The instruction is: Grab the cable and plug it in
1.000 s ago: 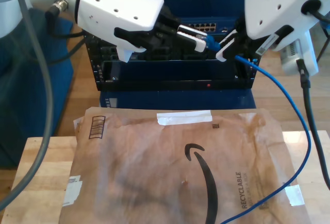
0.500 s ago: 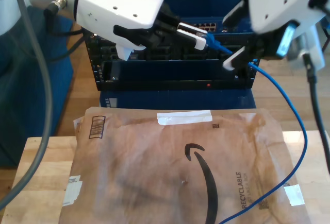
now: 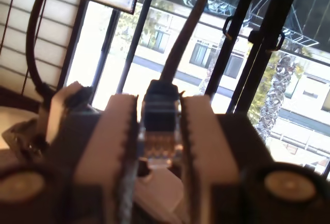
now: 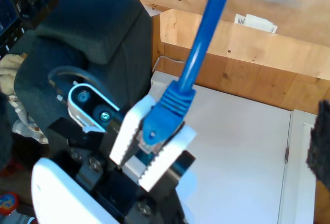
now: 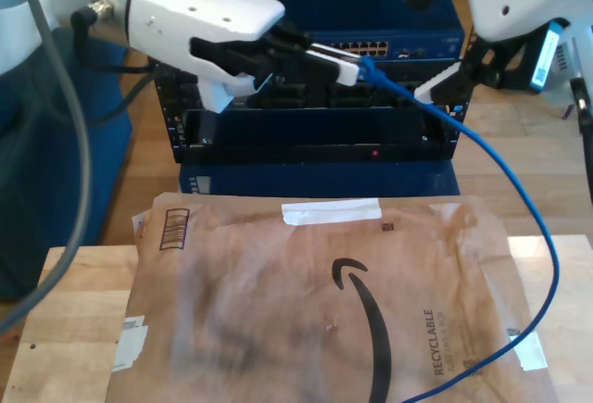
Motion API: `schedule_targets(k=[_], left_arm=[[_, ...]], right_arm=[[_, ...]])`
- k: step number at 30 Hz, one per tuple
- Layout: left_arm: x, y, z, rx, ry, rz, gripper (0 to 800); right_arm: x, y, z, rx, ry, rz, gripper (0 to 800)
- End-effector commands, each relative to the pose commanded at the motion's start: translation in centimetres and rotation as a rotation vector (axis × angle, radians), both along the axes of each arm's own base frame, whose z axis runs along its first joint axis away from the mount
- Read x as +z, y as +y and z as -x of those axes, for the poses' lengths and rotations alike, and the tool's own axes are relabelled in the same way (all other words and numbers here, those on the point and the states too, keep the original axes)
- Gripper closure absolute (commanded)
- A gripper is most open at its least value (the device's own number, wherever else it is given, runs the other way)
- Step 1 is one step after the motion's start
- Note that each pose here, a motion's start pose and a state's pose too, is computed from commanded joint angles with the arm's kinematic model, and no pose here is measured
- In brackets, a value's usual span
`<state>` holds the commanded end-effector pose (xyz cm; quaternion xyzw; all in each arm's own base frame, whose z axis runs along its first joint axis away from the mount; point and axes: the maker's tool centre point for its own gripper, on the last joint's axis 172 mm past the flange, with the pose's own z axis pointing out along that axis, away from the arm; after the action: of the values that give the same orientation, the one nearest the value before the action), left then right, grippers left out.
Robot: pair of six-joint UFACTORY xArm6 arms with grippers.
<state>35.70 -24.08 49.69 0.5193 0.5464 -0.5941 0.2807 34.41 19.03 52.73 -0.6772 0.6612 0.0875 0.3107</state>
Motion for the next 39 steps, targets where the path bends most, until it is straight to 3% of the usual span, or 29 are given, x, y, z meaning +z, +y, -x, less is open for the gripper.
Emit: schedule_targets(k=[5,8,12,14,17,22,28,39], left_arm=[[0.3,0.8,0.0,-0.040,0.096,0.040,798],[0.0,0.9,-0.2,-0.045,0.116,0.044,798],[0.1,0.8,-0.2,-0.047,0.124,0.052,798],[0.7,0.8,0.1,-0.060,0.137,0.072,798],[1.1,1.1,0.1,-0.062,0.166,0.088,798],[1.1,1.7,0.0,-0.067,0.181,0.101,798],[3.1,2.6,0.2,-0.094,0.214,0.179,797],[5.8,3.4,1.0,-0.136,0.220,0.252,795]], right_arm=[[1.8,-0.4,-0.1,-0.020,-0.073,-0.015,3],[3.2,-0.8,-0.1,-0.034,-0.161,-0.033,85],[5.0,-1.7,-0.6,-0.018,-0.369,-0.036,62],[4.6,-1.8,-1.1,-0.021,-0.436,-0.040,4],[3.8,-1.1,-1.5,0.000,-0.513,-0.043,3],[3.9,-0.1,-1.4,0.006,-0.561,-0.067,2],[5.8,3.4,2.1,0.102,-0.630,-0.131,3],[4.9,5.3,1.6,0.093,-0.726,-0.182,7]])
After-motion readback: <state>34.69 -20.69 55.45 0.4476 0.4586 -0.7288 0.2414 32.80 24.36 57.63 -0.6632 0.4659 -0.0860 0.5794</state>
